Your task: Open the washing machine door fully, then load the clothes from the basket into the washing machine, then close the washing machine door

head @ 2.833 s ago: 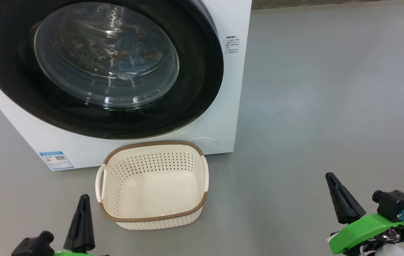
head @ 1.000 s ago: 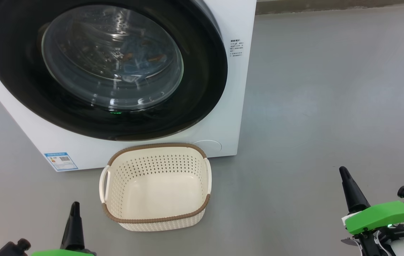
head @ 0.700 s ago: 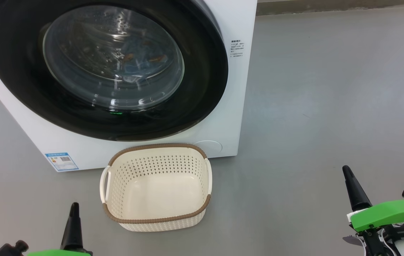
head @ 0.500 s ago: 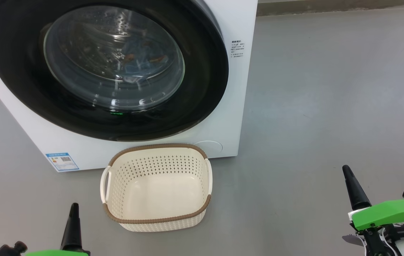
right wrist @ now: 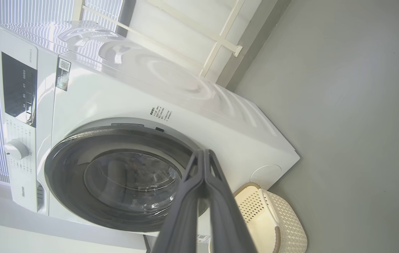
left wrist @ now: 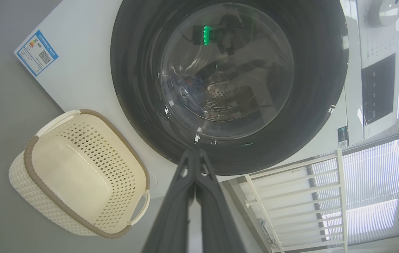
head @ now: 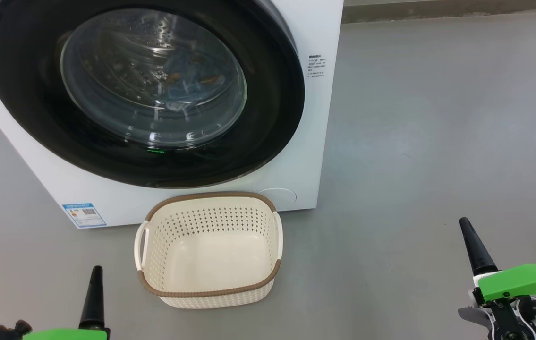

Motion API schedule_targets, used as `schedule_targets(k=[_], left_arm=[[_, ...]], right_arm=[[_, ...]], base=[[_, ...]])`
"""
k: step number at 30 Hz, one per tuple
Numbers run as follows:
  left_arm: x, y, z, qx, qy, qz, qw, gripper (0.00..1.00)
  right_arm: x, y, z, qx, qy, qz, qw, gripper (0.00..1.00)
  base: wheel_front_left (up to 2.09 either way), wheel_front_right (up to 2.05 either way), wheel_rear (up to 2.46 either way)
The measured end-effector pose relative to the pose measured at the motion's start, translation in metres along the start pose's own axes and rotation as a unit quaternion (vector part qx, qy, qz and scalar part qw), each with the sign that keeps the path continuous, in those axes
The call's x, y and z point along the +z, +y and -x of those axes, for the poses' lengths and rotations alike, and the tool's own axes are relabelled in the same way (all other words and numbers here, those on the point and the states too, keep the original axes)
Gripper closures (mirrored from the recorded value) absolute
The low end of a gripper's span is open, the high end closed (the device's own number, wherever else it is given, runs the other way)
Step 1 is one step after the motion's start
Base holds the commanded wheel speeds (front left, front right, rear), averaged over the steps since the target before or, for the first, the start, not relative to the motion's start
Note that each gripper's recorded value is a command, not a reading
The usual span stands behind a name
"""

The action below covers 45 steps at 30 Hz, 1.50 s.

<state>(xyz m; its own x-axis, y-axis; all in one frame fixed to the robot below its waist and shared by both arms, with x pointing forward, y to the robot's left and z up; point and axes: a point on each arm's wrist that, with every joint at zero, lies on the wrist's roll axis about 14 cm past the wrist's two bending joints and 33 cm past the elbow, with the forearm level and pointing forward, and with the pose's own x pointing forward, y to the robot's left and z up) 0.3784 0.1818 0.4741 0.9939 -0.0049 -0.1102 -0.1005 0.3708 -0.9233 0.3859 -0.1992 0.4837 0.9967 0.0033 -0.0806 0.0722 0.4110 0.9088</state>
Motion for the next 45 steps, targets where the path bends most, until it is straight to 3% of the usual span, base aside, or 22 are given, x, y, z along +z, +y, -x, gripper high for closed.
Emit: schedule_targets(k=[16, 33, 45], left_arm=[[0.003, 0.000, 0.001, -0.001, 0.004, 0.080, 0.997, 1.00], [0.008, -0.003, 0.002, -0.012, 0.006, 0.155, 0.988, 1.00], [0.010, -0.005, 0.002, -0.018, 0.006, 0.188, 0.982, 1.00]], right_arm=[[0.003, 0.004, -0.001, 0.004, -0.005, -0.082, 0.997, 1.00], [0.009, 0.007, 0.000, 0.014, -0.016, -0.177, 0.984, 1.00], [0.011, 0.010, 0.000, 0.020, -0.016, -0.212, 0.977, 1.00]], base=[[0.00, 0.00, 0.00], [0.00, 0.00, 0.00], [0.00, 0.00, 0.00]])
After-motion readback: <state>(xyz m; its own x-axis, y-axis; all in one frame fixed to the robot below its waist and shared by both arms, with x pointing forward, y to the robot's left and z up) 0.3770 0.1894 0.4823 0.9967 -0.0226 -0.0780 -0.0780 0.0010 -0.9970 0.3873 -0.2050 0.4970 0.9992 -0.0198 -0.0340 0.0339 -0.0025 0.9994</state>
